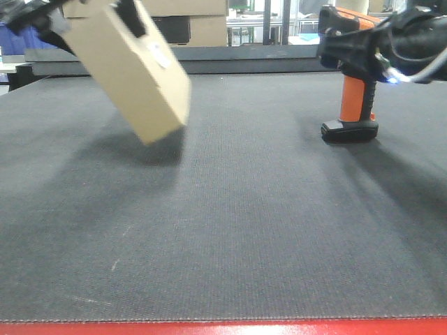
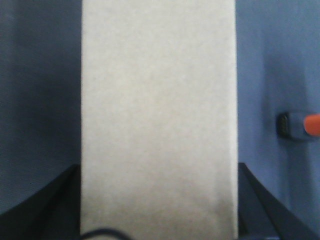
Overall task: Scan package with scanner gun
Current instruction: 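Lower the box back onto the table with the left gripper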
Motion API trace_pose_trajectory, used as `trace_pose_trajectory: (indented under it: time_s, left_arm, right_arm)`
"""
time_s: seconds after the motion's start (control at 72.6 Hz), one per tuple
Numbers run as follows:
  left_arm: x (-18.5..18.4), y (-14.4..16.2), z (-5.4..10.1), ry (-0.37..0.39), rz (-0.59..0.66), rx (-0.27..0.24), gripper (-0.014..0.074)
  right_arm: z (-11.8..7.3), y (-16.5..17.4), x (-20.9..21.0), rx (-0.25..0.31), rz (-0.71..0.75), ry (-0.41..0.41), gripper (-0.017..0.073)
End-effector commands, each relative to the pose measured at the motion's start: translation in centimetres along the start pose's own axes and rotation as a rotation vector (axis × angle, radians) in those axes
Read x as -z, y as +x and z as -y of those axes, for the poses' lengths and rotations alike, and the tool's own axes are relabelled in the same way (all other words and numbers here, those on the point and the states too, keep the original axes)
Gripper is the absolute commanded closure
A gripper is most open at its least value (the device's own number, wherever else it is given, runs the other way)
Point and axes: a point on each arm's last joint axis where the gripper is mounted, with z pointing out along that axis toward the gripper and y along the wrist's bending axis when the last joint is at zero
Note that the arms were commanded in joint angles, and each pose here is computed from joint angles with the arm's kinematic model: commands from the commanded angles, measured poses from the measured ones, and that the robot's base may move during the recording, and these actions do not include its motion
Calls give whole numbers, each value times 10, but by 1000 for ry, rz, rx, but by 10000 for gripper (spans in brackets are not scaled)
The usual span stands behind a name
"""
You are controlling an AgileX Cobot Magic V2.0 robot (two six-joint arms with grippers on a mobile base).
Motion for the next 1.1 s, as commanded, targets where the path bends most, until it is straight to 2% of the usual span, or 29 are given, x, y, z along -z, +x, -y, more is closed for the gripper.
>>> trace_pose_trajectory:
  time_s: [0.0,0.083,0.152,0.262,0.372,0.441,0.51,0.606,0.675,0.73,0.854,1.088]
  left_arm:
    - [14,-9,-7,-8,20,-26,705]
    - [20,-12,-16,-37,2,-50,705]
    - [24,-14,-26,-67,-5,-51,705]
    - [31,-17,-42,-153,-15,-69,705]
    - [42,-19,-60,-294,-9,-126,705]
    - [46,-20,-66,-343,-10,-145,705]
    - [50,-22,-69,-385,5,-184,705]
    - [47,-26,-71,-385,31,-242,705]
    - [43,-26,-72,-386,22,-259,705]
    - [40,-26,-73,-387,15,-262,705]
    - [37,-30,-75,-385,45,-270,705]
    - [25,-28,-80,-387,-2,-260,705]
  right_arm:
    - [2,-3,12,18,30,-3,0]
    - [6,0,24,22,27,2,0]
    - [7,-1,35,22,30,2,0]
    - [9,-5,51,22,39,-1,0]
    - [10,-15,69,29,66,-18,1]
    - [10,-18,77,27,69,-23,1]
    - [9,-23,84,22,61,-28,1]
    - [7,-26,90,31,11,-47,1]
    - [4,-29,95,69,-8,-80,1]
    - [3,-33,99,88,-7,-98,1]
    - [2,-39,106,89,-9,-105,15]
    - [2,-40,107,89,-13,-106,102]
